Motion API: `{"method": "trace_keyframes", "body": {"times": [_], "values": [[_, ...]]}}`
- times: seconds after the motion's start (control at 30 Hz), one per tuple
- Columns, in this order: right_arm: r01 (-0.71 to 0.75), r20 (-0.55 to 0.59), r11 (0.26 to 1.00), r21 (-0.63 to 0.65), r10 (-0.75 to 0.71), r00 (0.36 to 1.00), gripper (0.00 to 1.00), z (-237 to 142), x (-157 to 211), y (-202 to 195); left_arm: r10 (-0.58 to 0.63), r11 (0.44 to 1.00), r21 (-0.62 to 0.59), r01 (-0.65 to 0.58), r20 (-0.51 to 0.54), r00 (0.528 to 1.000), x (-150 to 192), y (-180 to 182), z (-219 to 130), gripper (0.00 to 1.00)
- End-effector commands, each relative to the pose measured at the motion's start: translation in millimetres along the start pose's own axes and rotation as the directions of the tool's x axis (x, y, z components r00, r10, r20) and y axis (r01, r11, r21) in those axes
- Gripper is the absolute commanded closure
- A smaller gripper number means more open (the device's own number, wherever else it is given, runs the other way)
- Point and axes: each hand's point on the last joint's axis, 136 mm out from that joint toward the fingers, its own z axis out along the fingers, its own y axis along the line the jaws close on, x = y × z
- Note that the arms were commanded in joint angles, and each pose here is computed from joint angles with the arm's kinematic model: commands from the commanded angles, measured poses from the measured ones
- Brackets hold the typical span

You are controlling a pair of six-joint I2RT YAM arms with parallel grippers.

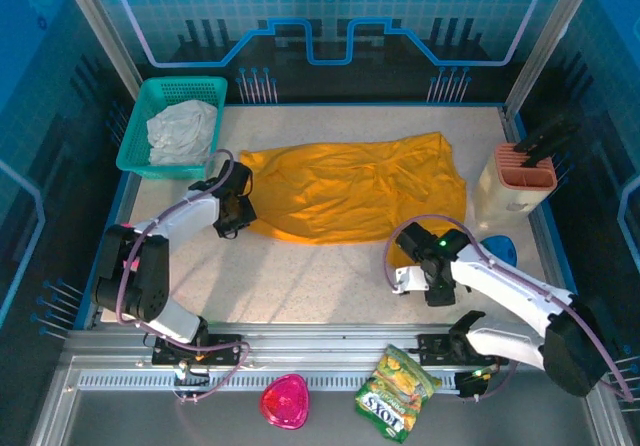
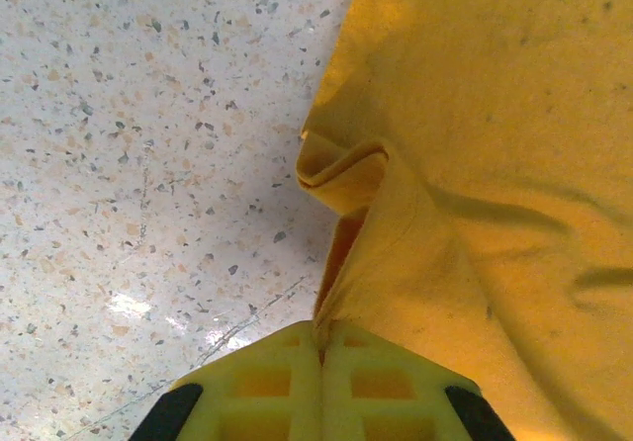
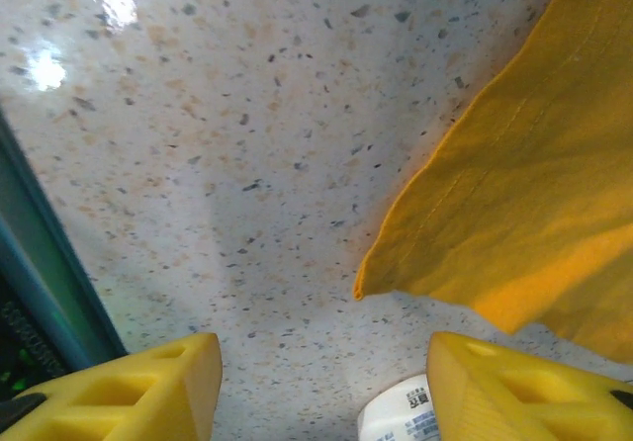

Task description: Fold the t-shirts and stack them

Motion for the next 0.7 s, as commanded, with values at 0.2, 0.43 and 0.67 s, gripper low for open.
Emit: {"method": "trace_keyframes", "body": {"times": [0.2, 0.43, 0.67], "values": [[0.018, -0.111, 0.999, -0.046, -0.023, 0.994, 0.42, 24.4, -0.5, -19.8, 0.016, 1.0, 0.021, -0.015, -0.02, 1.0, -1.7, 2.1, -8.0, 1.0], [0.002, -0.204, 0.993, -0.116, -0.026, 0.979, 0.44, 44.5, 3.2, -24.1, 0.018, 1.0, 0.019, -0.017, -0.025, 1.0, -5.3, 3.9, -5.8, 1.0], [-0.044, -0.252, 0.991, -0.127, 0.011, 0.968, 0.64, 60.1, -1.1, -37.5, 0.016, 1.0, 0.018, -0.015, -0.02, 1.0, -8.4, 6.9, -9.2, 1.0]]}}
